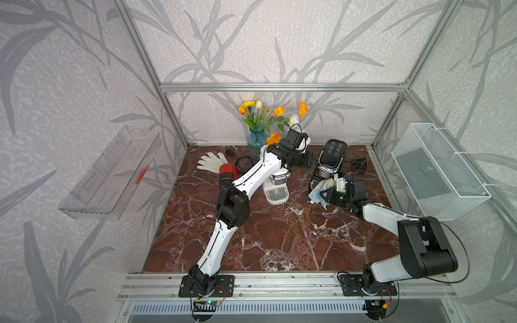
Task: Wipe the surface of a coffee machine
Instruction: Wipe the dirt from the surface of the coffee machine.
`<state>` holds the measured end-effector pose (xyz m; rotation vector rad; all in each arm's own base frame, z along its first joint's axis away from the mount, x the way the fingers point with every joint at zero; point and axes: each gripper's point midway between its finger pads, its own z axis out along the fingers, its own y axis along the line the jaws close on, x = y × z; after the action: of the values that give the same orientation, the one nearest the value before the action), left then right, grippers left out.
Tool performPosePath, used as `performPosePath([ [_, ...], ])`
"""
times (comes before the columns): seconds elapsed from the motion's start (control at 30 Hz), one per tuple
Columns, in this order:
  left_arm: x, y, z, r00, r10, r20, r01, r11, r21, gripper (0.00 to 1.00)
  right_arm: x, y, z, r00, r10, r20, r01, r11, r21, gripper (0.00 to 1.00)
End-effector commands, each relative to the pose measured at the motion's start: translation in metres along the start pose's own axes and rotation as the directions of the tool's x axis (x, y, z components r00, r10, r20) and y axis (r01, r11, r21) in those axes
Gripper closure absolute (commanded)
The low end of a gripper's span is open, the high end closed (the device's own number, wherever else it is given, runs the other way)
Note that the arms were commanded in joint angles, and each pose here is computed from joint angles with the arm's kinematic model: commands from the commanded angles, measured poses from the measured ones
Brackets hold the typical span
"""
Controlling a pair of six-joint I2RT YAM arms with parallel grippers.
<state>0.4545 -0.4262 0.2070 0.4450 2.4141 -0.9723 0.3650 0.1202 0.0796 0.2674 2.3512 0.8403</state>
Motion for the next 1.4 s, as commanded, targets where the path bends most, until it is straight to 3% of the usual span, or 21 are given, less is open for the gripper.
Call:
performPosePath([
  [0.0,-0.005,-0.007,-0.002,1.000,0.016,0.012,-0.016,1.000,0.015,0.40,-0.019,-0.016,0.004,0.998,0.037,0.041,-0.037,0.999,0.001,1.00],
  [0.2,-0.003,-0.006,-0.005,1.000,0.029,0.007,-0.029,1.000,0.003,0.40,-0.049,-0.056,0.001,0.993,0.077,0.089,-0.084,0.993,0.082,1.00],
  [0.47,-0.005,-0.008,-0.006,0.999,0.036,0.008,-0.036,0.999,0.013,0.40,-0.098,-0.063,-0.016,0.974,0.062,0.218,-0.093,0.986,0.135,1.00],
  [0.83,-0.005,-0.012,-0.001,0.999,0.034,0.009,-0.035,0.998,0.046,0.40,-0.153,-0.003,-0.069,0.923,-0.094,0.374,0.064,0.994,0.090,1.00],
  [1.2,-0.003,-0.017,0.004,1.000,0.026,0.004,-0.027,0.997,0.074,0.40,-0.173,0.055,-0.138,0.857,-0.184,0.481,0.175,0.983,0.064,1.00],
  [1.37,-0.002,-0.021,0.006,1.000,0.024,0.003,-0.025,0.996,0.089,0.40,-0.171,0.049,-0.127,0.872,-0.169,0.459,0.161,0.985,0.058,1.00],
])
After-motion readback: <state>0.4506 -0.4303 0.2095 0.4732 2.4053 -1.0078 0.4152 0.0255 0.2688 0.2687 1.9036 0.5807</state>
